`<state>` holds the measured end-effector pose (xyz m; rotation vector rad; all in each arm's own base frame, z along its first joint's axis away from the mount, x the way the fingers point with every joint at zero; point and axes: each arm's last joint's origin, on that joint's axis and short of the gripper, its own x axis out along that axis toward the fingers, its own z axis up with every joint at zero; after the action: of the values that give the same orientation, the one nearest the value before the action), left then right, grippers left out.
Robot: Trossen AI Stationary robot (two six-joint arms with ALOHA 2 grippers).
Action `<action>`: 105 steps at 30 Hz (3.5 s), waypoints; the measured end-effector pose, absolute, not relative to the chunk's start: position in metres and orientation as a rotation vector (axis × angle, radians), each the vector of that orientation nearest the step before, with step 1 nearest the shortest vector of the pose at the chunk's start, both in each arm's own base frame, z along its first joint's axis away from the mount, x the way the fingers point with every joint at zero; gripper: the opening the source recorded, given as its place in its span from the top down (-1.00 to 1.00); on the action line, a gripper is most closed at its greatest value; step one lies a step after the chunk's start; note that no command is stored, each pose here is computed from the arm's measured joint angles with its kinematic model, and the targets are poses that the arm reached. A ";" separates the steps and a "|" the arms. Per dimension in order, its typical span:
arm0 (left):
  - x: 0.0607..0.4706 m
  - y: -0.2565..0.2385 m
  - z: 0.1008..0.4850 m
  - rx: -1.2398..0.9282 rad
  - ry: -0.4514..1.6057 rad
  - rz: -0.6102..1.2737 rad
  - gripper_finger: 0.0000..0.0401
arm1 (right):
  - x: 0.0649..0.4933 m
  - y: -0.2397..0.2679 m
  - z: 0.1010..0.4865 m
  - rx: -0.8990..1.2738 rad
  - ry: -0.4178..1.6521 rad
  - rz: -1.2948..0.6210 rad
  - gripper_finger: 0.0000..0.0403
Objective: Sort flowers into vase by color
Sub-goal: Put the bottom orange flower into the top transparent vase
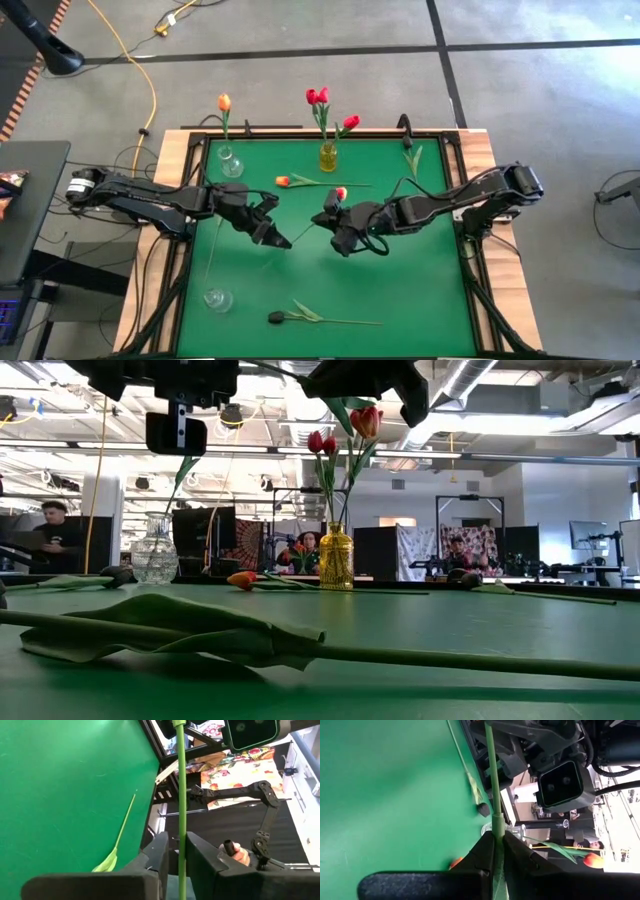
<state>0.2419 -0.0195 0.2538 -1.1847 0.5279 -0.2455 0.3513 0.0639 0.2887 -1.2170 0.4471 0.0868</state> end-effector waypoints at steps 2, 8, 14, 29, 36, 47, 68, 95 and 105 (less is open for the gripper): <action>0.242 -0.020 0.254 -1.184 0.528 -0.246 0.82 | 0.351 0.064 0.289 -1.216 0.447 0.086 0.74; 0.242 -0.020 0.254 -1.166 0.525 -0.252 0.98 | 0.351 0.064 0.289 -1.206 0.448 0.084 0.74; 0.242 -0.019 0.254 -1.154 0.516 -0.245 1.00 | 0.351 0.064 0.289 -1.165 0.444 0.072 0.74; 0.245 -0.007 0.260 -1.079 0.382 -0.196 1.00 | 0.356 0.071 0.310 -0.945 0.230 -0.060 0.09; 0.248 0.006 0.275 -0.955 0.173 -0.181 1.00 | 0.352 0.094 0.319 -0.727 0.103 -0.033 -0.32; 0.226 0.025 0.318 -0.635 -0.215 -0.162 1.00 | 0.345 0.117 0.317 -0.373 0.105 0.007 -0.38; 0.078 0.041 0.323 0.027 -0.267 0.837 1.00 | 0.348 0.105 0.313 -0.155 0.152 -0.061 -0.37; 0.071 0.084 0.226 -0.093 -0.143 1.195 1.00 | 0.349 0.100 0.312 -0.122 0.153 -0.078 -0.37; 0.072 0.100 0.222 -0.096 -0.093 1.177 1.00 | 0.350 0.098 0.312 -0.107 0.153 -0.082 -0.37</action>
<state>0.0724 0.1000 0.2216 -0.0957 -0.0931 1.1773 0.3498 0.0984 0.3123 -0.1070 0.1529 -0.0822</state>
